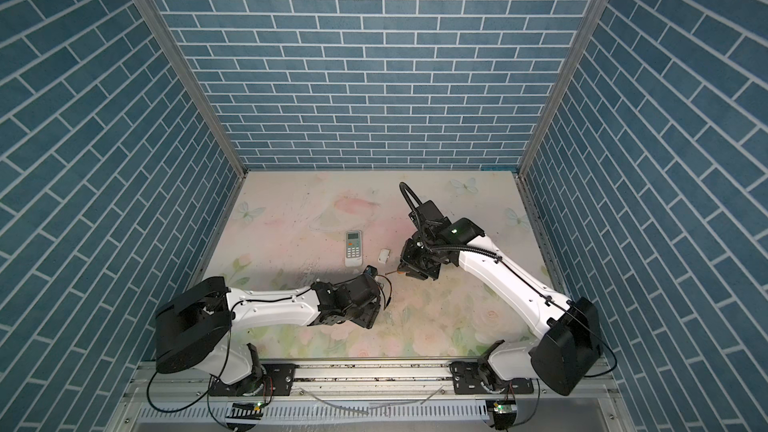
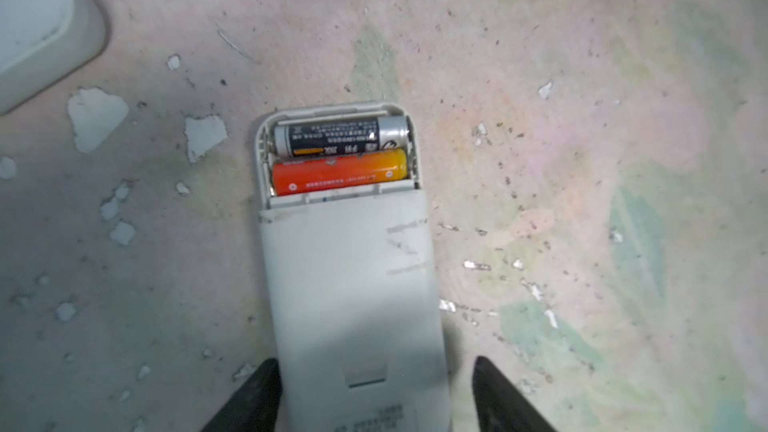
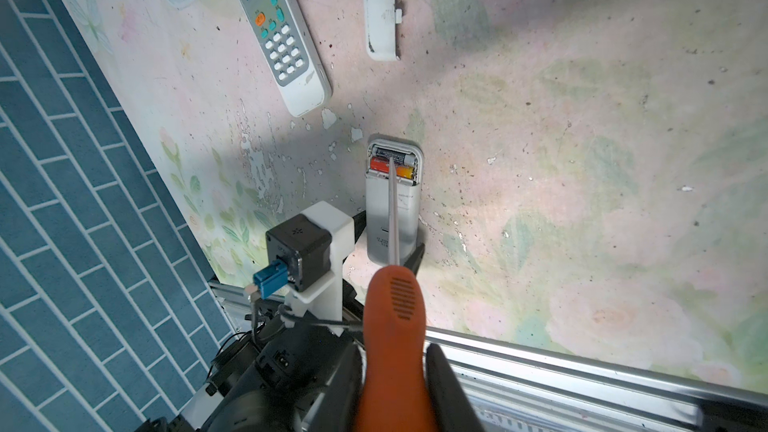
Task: Unload the batteries from the remote control
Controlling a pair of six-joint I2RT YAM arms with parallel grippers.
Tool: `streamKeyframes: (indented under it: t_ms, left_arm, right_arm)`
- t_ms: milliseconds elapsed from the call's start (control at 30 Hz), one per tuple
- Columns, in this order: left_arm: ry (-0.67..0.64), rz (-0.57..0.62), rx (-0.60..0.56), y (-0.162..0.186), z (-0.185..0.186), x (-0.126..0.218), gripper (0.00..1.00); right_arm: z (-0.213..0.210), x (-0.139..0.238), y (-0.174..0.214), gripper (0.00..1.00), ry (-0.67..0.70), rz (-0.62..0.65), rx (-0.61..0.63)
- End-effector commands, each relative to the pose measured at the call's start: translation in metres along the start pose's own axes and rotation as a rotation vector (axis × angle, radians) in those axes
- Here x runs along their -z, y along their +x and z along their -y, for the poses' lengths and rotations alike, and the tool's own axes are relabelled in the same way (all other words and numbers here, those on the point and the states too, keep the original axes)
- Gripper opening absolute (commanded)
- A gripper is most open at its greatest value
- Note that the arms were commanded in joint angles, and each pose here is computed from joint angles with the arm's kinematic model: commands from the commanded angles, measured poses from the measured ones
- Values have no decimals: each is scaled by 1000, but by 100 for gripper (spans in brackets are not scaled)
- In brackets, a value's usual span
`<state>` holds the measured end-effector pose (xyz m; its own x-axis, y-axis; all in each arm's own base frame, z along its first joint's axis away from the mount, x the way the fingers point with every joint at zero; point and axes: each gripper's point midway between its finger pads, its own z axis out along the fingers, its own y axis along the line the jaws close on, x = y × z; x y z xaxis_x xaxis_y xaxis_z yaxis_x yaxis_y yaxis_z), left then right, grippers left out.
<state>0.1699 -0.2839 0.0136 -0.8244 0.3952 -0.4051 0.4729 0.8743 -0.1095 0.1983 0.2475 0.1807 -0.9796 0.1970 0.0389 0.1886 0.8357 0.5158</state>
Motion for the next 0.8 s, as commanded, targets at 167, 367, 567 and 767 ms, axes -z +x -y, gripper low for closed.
streamKeyframes:
  t_ms: [167, 367, 567, 767]
  left_arm:
    - [-143, -319, 12, 101, -46, -23, 76]
    - [-114, -344, 22, 115, -46, -30, 63]
    - [-92, -341, 23, 119, -46, -30, 51]
    - [-88, -352, 25, 122, -47, -30, 47]
  right_arm:
    - [5, -6, 6, 0, 37, -18, -17]
    - [7, -8, 5, 0, 47, -16, -22]
    - [11, -11, 9, 0, 62, -24, -24]
    - [22, -18, 14, 0, 66, -29, -65]
